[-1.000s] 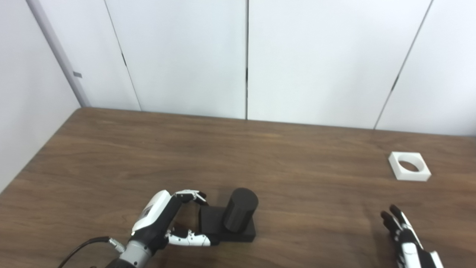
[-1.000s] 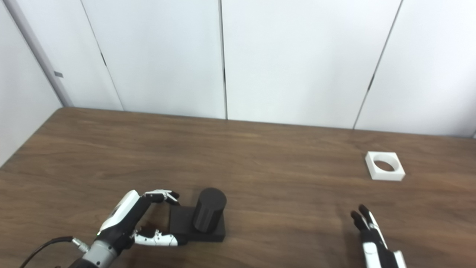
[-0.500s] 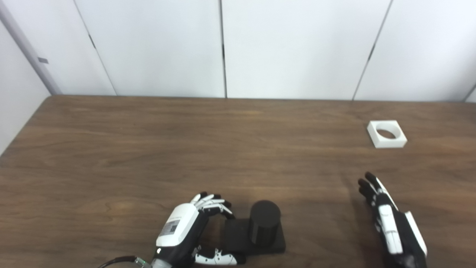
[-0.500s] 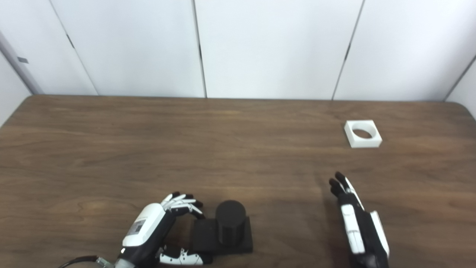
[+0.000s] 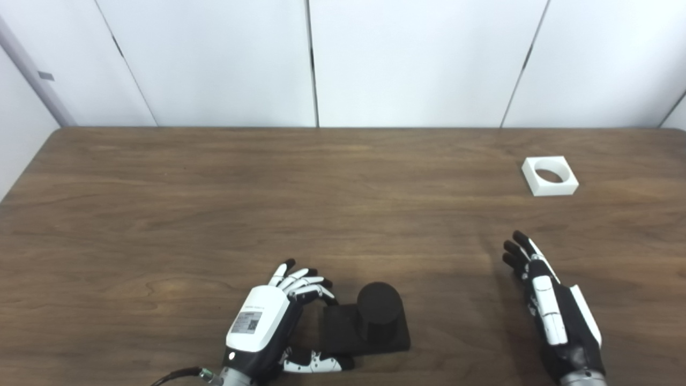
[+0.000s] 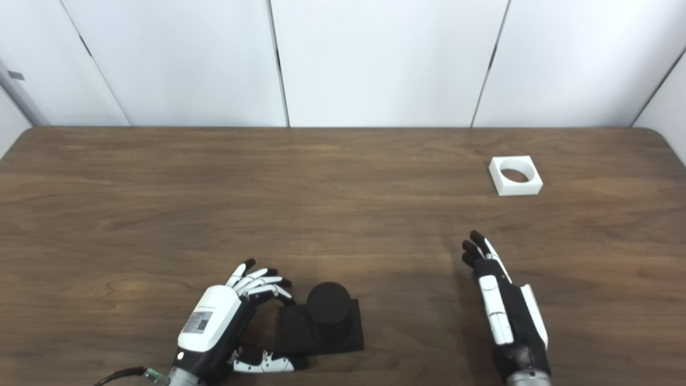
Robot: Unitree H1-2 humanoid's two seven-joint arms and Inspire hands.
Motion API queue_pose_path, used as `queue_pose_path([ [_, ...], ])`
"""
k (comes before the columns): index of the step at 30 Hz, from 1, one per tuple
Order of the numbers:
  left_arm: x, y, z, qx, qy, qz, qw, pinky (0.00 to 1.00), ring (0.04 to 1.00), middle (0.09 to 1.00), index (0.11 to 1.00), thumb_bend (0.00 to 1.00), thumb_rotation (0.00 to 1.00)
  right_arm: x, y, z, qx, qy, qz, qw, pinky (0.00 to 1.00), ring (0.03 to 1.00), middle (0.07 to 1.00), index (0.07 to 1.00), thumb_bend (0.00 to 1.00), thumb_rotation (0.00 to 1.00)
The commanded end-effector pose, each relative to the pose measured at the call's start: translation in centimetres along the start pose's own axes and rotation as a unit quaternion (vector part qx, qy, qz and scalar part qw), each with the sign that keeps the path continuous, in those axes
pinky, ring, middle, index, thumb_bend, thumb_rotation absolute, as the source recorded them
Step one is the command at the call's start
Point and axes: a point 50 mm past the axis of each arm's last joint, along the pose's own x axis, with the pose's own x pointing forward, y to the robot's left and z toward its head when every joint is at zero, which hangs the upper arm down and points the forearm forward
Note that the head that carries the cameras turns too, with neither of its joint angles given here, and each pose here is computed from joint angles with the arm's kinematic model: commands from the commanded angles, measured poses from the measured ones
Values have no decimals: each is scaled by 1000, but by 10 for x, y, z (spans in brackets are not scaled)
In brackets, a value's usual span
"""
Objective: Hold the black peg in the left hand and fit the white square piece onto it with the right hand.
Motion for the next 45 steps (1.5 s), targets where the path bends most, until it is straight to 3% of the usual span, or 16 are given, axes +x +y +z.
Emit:
queue_pose_path([
  [1,-3,-7,-9,36,9,-34,999,1000,874,777,486,521,46,1,16,15,22,-29,-6,999,981,919,915,934,542,1000],
  [5,-2,-5,-12,42,5,-34,999,1000,869,772,486,521,46,3,14,20,17,-32,-2,999,998,934,914,941,500,995],
  [7,-2,-4,-13,43,3,-36,998,1000,868,773,486,521,46,6,10,28,6,-32,3,999,993,950,929,950,498,878],
  [12,-1,-1,-12,45,-2,-40,998,975,864,771,486,521,46,20,-14,58,-142,-40,18,989,893,930,936,936,527,661],
  [14,0,-2,-13,44,-5,-40,998,967,859,768,486,521,46,32,-26,70,-192,-53,23,980,882,922,936,930,557,572],
  [16,0,-2,-14,43,-7,-42,998,962,856,766,486,521,46,48,-38,82,-239,-70,25,968,862,903,923,912,626,401],
  [21,0,-1,-14,39,-8,-44,998,952,851,759,485,521,46,82,-62,112,-355,-83,38,930,890,949,959,916,740,237],
  [30,-2,-1,-17,43,-9,-50,998,922,833,745,485,521,47,142,-88,133,-471,-49,26,880,860,979,970,865,831,107],
  [38,-5,1,-21,39,-8,-49,998,915,826,744,485,521,46,187,-99,132,-539,-16,20,842,983,1000,988,904,879,157],
  [45,-8,0,-25,31,-10,-45,998,919,826,741,485,521,45,233,-107,134,-594,11,17,804,1000,1000,1000,928,887,182],
])
